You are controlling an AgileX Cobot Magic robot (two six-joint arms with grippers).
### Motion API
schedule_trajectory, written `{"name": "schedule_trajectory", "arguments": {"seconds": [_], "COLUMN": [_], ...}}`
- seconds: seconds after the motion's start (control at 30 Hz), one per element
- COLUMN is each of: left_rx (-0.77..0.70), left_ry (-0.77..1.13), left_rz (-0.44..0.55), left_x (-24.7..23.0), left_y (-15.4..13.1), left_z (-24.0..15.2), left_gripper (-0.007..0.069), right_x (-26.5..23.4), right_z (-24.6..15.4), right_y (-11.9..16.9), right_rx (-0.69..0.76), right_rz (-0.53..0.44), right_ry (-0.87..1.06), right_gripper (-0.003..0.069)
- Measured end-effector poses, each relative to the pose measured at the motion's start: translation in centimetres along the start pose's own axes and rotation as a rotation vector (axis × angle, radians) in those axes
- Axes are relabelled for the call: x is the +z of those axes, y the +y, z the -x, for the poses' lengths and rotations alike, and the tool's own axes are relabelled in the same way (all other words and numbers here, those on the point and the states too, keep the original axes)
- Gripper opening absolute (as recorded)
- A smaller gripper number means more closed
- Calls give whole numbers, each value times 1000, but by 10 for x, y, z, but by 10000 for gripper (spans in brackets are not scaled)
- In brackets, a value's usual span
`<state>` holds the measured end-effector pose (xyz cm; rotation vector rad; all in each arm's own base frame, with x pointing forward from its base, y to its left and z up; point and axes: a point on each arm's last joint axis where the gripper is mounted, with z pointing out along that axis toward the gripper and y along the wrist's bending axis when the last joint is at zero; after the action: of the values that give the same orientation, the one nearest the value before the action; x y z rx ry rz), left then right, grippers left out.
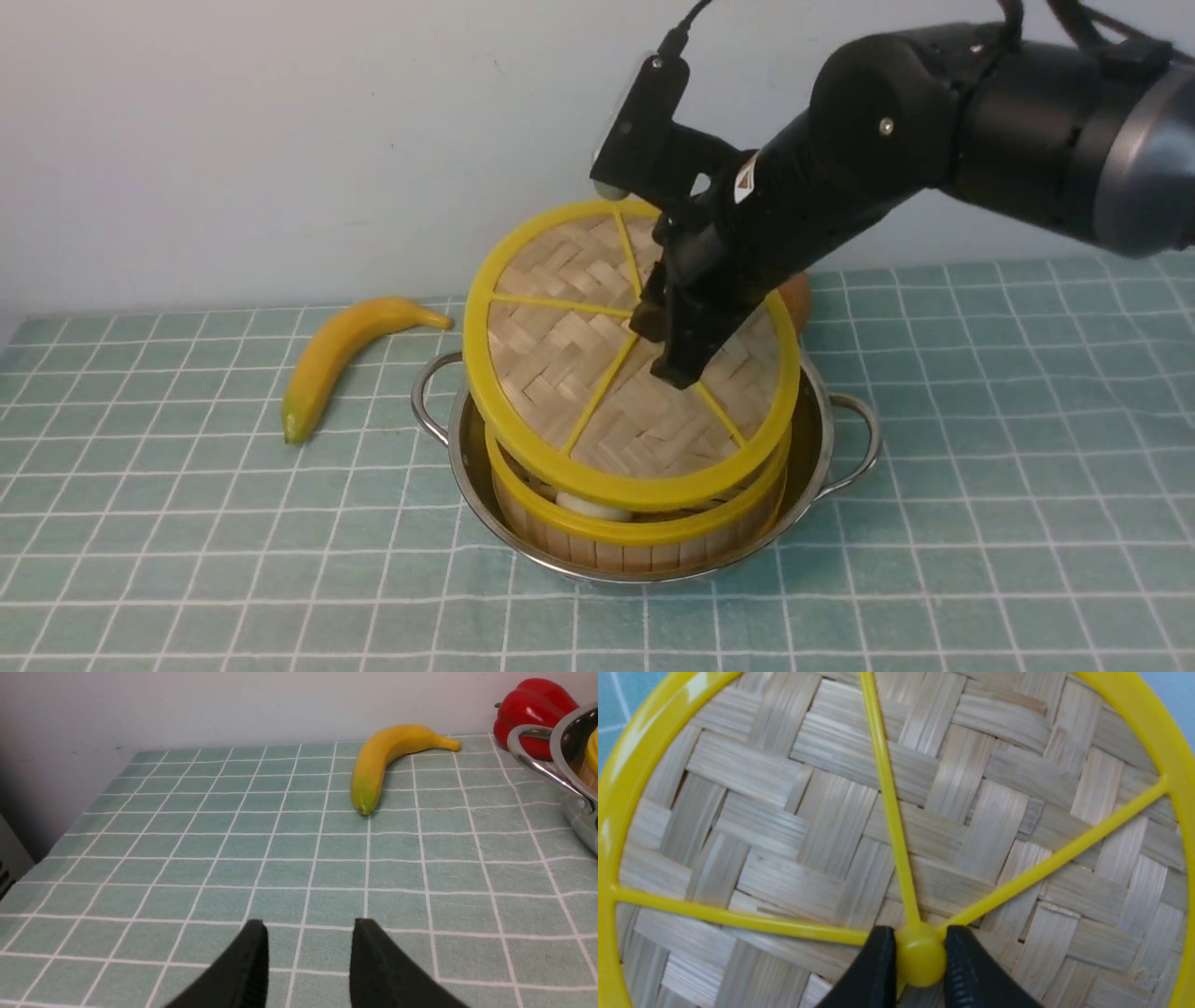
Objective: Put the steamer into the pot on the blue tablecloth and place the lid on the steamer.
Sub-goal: 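Place the bamboo steamer lid onto the steamer basket in the pot with the right gripper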
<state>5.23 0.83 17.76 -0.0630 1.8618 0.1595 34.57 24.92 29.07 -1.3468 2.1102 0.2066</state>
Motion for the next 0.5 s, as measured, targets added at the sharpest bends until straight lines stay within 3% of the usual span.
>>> {"name": "schedule_trajectory", "arguments": {"seconds": [0.5], "left_rx": [0], "left_ry": [0], "left_rz": [0], "left_x": [0], "left_y": [0], "left_z": [0], "left_gripper": [243], "right_x": [34], "right_z": [-9], "right_y": [-2], "right_rx": [-16], "right_rz": [-6], "right_ry": [47], "right_gripper": [146]}}
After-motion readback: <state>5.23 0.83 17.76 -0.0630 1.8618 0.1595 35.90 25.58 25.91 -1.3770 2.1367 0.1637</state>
